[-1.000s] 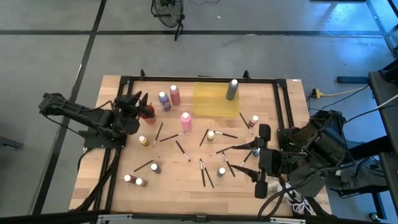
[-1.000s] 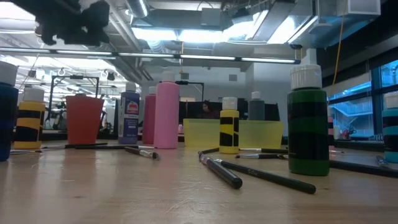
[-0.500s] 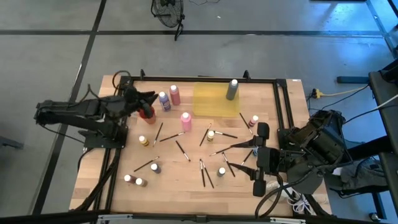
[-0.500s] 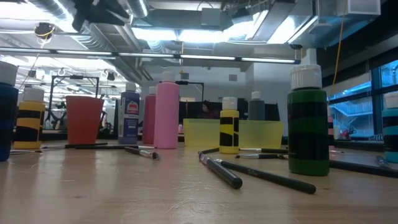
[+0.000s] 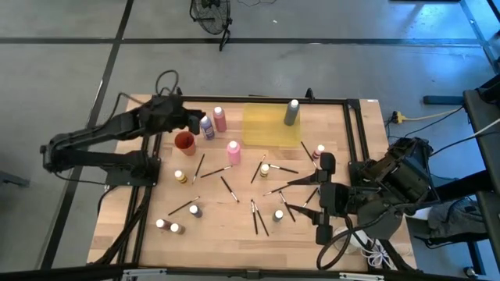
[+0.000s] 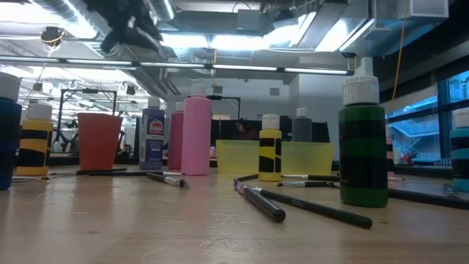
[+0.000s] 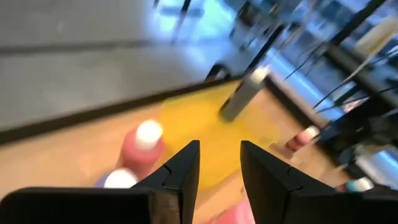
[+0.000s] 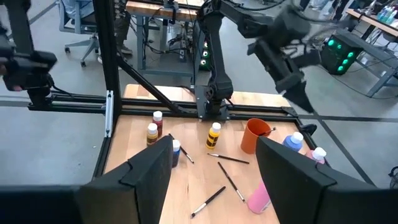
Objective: Pick & Place Paint Supplies
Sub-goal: Put the large purple paint bottle into the yellow bin
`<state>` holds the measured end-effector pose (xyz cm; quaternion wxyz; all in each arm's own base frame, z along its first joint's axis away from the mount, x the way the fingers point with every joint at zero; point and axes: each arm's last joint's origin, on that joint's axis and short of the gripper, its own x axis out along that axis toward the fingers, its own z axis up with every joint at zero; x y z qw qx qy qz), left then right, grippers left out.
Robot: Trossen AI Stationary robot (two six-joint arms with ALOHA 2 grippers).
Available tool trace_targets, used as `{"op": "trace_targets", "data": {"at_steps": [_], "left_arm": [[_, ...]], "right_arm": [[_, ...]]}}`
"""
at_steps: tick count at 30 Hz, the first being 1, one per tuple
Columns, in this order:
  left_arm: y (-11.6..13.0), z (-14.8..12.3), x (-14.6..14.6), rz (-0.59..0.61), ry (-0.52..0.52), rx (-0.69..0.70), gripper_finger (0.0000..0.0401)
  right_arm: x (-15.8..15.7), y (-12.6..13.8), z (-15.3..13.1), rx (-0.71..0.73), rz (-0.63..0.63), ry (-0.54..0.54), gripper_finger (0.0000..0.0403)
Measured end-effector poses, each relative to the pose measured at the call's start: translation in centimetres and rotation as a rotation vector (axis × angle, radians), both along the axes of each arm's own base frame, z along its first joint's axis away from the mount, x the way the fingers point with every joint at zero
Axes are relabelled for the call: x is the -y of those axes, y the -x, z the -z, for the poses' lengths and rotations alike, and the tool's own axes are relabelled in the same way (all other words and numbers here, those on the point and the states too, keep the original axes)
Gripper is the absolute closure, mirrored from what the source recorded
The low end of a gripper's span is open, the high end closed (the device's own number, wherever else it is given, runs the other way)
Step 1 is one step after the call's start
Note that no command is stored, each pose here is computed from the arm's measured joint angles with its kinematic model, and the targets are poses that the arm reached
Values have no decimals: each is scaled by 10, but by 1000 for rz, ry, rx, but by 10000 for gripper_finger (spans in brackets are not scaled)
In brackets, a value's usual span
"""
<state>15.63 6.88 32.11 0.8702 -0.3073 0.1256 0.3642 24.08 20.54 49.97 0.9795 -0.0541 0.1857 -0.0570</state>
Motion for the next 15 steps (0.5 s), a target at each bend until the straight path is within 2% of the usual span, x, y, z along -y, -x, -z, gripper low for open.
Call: {"op": "trace_targets", "data": {"at_steps": [7, 15], "left_arm": [[-6, -4, -26, -66, 204, -94, 295], [-11, -6, -39, -98, 236, -304, 283]], "right_arm": [[4, -3, 0, 2, 18, -5, 169], [6, -5, 0, -1, 24, 1, 169]]}}
